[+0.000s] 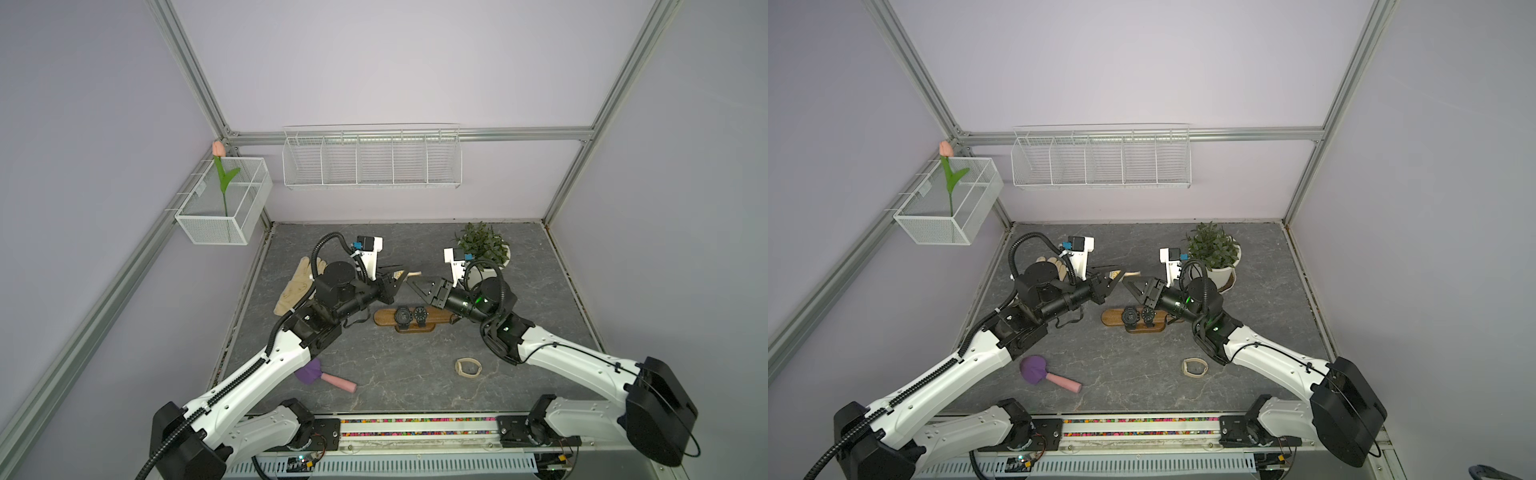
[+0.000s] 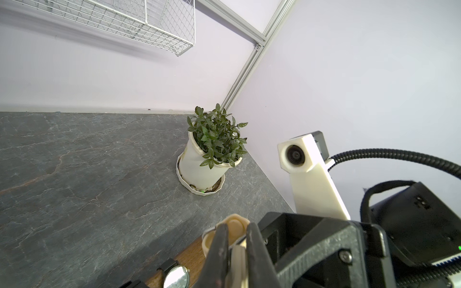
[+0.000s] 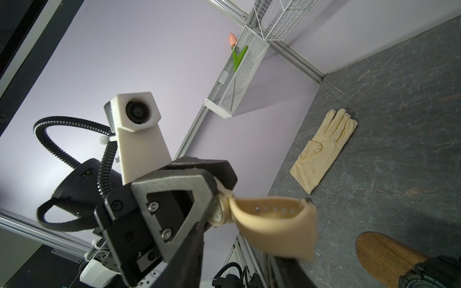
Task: Place watch on stand
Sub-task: Adjust the watch.
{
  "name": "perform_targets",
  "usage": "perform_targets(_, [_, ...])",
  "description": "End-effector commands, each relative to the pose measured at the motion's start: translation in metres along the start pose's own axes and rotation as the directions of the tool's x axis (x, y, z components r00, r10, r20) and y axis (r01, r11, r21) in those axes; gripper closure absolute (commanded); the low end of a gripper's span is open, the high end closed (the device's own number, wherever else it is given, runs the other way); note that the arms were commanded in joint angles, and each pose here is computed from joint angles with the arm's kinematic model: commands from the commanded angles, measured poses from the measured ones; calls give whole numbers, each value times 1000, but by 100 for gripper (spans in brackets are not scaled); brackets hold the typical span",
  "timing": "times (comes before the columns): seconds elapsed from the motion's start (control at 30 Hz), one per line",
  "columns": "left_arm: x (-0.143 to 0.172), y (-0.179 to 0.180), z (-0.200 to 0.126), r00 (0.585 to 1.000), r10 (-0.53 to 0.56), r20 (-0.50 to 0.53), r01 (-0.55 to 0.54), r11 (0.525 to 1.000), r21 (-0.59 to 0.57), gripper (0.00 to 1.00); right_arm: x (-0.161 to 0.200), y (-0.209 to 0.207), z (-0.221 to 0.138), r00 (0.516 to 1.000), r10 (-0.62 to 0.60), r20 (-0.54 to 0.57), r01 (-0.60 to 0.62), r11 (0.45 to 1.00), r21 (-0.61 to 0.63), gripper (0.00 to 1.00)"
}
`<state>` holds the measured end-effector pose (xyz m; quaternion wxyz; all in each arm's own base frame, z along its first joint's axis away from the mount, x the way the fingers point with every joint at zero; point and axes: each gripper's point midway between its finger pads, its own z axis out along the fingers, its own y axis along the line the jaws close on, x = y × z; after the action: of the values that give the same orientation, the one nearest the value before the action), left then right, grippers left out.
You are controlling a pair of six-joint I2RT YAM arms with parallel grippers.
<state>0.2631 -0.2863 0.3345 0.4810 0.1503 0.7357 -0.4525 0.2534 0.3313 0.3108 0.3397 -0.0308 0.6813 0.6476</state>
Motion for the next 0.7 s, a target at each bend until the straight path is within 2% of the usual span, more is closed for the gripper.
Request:
perform_targets(0.0, [0,-5,2,1000,-11,-2,11,999,32,100,-23,18,-1,996,-27,83,31,998,-47,58])
perform_targets(0.1, [2,-5,4,1000,-14,-8,14,999,35,100,-27,22,-2,995,-47,89,51,998,-42,65])
perform_targets(0.37, [2,-6,5,1000,-23,-9,23,999,45,100,-35,28,-6,990,-83,114,87,996,-24,74])
perform_targets(0.57, [2,-6,6,1000,-26,-9,26,999,46,100,-35,25,-5,990,-79,116,81,997,-14,93])
perform_targets(0.67, [3,-6,5,1000,-27,-12,28,999,46,100,-35,26,-6,991,-81,108,83,997,-9,93])
